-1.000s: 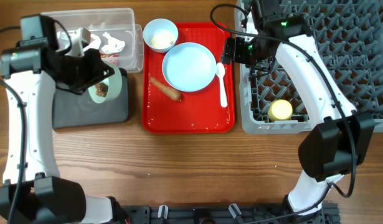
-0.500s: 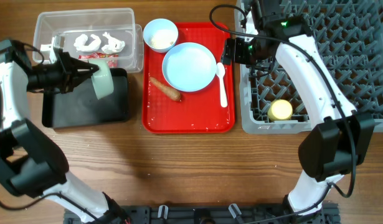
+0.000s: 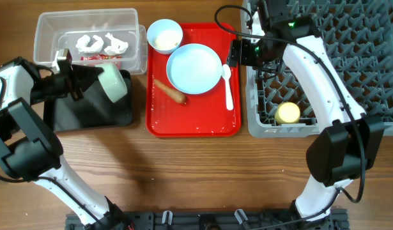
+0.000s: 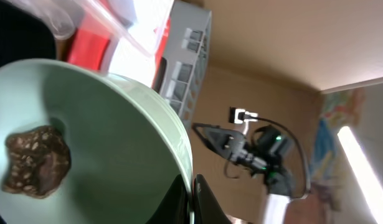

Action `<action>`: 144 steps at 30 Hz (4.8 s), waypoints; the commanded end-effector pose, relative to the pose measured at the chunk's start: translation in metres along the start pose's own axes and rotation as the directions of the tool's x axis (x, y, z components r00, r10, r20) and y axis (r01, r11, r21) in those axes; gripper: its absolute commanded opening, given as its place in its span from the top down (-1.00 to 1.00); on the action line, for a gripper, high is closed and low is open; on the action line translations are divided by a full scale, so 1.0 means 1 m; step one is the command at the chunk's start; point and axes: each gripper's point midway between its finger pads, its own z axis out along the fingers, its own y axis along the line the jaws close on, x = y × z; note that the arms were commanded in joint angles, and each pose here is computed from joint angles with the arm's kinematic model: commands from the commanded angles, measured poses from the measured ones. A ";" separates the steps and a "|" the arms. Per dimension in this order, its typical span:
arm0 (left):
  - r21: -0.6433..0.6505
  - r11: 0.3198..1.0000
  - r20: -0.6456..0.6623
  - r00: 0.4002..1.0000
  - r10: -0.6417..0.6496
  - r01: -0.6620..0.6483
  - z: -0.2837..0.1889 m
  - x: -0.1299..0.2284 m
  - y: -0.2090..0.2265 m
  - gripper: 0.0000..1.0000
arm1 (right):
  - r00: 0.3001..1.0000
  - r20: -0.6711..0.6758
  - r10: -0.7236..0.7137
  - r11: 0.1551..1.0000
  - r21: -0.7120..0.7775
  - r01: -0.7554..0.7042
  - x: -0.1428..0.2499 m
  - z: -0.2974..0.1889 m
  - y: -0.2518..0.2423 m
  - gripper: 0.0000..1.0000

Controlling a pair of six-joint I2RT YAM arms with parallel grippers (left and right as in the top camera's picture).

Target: Sort waste into correct bins and load items into the dishwasher rack

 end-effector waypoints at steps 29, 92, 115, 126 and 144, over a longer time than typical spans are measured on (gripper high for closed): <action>0.089 0.993 0.061 0.996 0.067 -0.072 -0.024 0.015 -0.052 0.93 | 0.998 -0.034 -0.058 0.998 0.003 0.058 0.007 0.005 -0.002 -0.88; -0.886 0.292 -0.167 0.836 0.523 -0.360 0.209 0.109 0.009 -0.21 | 0.992 0.084 0.097 0.992 -0.088 -0.089 -0.036 -0.025 -0.067 -0.89; -0.947 0.263 0.257 0.927 0.274 0.185 0.163 0.032 0.110 0.03 | 0.995 0.065 0.077 0.994 -0.080 -0.072 -0.031 -0.024 -0.068 -0.90; -0.955 0.229 0.241 0.944 0.225 0.189 0.167 0.035 0.135 0.29 | 0.996 0.063 0.070 0.994 -0.083 -0.064 -0.030 -0.023 -0.064 -0.91; -0.956 0.242 0.221 0.952 0.214 0.167 0.173 0.040 0.134 0.92 | 0.996 0.063 0.065 0.995 -0.083 -0.060 -0.030 -0.023 -0.065 -0.91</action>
